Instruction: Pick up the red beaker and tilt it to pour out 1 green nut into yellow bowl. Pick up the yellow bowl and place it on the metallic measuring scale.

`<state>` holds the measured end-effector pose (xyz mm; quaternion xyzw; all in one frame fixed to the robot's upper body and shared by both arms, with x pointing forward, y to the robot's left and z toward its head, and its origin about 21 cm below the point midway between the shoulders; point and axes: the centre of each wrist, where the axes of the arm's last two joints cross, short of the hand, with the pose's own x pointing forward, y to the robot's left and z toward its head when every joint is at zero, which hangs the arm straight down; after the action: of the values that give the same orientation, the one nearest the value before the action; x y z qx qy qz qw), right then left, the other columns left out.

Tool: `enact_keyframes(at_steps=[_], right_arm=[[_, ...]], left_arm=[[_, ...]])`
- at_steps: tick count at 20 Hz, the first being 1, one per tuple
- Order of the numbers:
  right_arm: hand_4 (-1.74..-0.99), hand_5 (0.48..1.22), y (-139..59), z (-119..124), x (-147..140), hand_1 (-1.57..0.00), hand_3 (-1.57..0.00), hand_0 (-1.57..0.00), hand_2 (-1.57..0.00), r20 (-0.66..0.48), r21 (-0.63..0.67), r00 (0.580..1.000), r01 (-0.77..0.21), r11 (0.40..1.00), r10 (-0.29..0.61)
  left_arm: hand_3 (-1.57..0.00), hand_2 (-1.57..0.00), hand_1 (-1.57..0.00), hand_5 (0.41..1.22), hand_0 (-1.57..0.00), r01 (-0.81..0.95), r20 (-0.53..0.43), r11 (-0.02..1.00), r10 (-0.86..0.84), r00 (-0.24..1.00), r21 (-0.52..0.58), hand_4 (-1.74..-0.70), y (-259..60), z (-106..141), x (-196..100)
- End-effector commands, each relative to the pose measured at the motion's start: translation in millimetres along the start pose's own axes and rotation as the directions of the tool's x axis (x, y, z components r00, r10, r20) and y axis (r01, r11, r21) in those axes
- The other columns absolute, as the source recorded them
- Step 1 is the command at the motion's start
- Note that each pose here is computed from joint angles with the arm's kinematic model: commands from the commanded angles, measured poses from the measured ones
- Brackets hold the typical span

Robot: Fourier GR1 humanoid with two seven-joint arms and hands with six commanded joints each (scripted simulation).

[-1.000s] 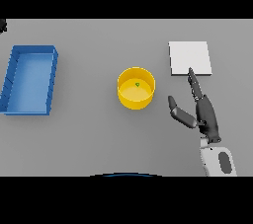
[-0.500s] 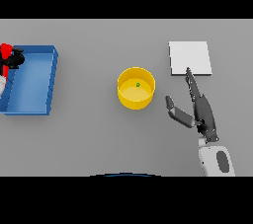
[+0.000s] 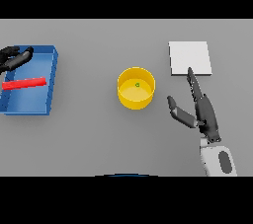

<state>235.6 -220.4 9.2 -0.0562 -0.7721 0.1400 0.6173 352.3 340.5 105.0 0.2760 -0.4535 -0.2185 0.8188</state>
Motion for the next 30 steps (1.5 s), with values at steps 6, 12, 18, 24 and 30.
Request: enact_keyframes(at_steps=[6,12,18,24,30], right_arm=[[-1.178,0.679,2.1,0.4,3.7,0.00,0.00,0.00,0.00,-0.021,-0.001,0.999,-0.025,1.000,0.025],[-1.153,0.728,-1.4,-9.3,15.0,0.00,0.00,0.00,0.00,0.056,0.181,0.979,-0.204,0.962,0.197],[-1.222,0.701,5.6,-57.1,44.8,0.00,0.00,0.00,0.00,0.307,0.431,0.769,-0.637,0.639,0.561],[-1.213,0.705,21.7,-92.4,52.4,0.00,0.00,0.00,0.00,0.539,0.501,0.553,-0.817,0.286,0.636],[-1.223,0.704,43.8,-110.9,46.6,0.00,0.00,0.00,0.00,0.625,0.548,0.456,-0.835,0.061,0.633]], left_arm=[[-0.06,-0.07,-0.07,0.653,-0.09,0.005,0.021,0.997,-0.006,1.000,0.075,-0.70,-7.4,-7.3,2.9],[-0.01,-0.02,-0.02,0.689,-0.02,-0.033,0.091,0.993,0.023,0.996,0.114,-0.71,-6.3,-6.2,2.1],[0.00,0.00,0.00,0.665,0.00,-0.059,0.114,0.994,0.049,0.992,0.087,-0.72,-12.7,-6.3,1.9],[0.00,0.00,0.00,0.682,0.00,-0.064,0.122,0.995,0.054,0.991,0.076,-0.71,-9.6,-5.6,0.1],[0.00,0.00,0.00,0.688,0.00,-0.081,0.126,0.994,0.072,0.989,0.069,-0.72,-9.2,-5.6,-0.7]])
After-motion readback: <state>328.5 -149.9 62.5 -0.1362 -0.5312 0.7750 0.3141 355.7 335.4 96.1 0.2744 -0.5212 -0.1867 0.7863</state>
